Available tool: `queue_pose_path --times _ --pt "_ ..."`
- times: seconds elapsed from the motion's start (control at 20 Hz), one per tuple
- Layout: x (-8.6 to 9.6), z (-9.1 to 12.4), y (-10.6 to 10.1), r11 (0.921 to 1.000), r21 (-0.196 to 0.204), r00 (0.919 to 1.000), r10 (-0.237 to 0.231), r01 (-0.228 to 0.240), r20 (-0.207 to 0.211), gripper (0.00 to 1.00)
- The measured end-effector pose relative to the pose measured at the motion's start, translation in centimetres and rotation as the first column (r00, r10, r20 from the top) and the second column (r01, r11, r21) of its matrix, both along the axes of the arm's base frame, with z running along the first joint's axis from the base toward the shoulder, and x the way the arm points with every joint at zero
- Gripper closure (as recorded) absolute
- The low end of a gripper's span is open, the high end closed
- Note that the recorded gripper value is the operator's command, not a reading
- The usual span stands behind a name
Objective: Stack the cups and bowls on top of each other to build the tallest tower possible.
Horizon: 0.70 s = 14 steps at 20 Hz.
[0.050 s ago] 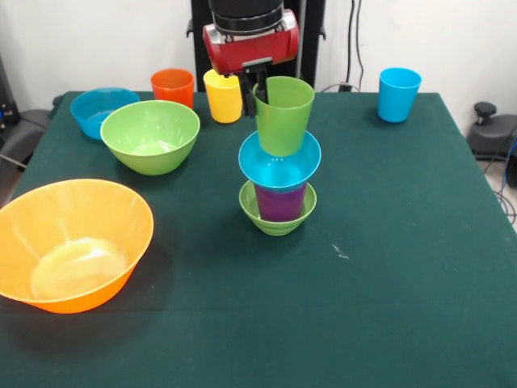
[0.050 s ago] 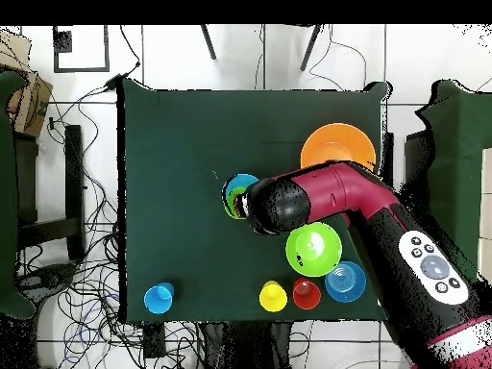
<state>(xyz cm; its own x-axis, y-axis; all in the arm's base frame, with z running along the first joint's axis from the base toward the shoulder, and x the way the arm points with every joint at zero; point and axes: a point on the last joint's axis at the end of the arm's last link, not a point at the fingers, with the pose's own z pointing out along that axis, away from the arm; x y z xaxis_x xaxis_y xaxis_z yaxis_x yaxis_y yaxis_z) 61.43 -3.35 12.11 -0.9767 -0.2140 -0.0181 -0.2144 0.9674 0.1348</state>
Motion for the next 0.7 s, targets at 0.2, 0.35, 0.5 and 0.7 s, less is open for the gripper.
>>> queue_pose_path --times 0.2,0.35,0.5,0.7 --pt "0.0 -0.6 0.5 0.9999 0.013 1.0000 0.003 -0.003 -0.008 1.00" --pt "0.0 -1.0 0.6 0.9999 0.015 0.9999 0.007 -0.007 -0.009 1.00" --pt "0.1 -1.2 0.6 0.9998 0.016 0.9999 0.009 -0.009 -0.008 1.00" --pt "0.5 -1.4 0.5 0.9998 0.020 1.0000 0.004 -0.004 -0.004 1.00"
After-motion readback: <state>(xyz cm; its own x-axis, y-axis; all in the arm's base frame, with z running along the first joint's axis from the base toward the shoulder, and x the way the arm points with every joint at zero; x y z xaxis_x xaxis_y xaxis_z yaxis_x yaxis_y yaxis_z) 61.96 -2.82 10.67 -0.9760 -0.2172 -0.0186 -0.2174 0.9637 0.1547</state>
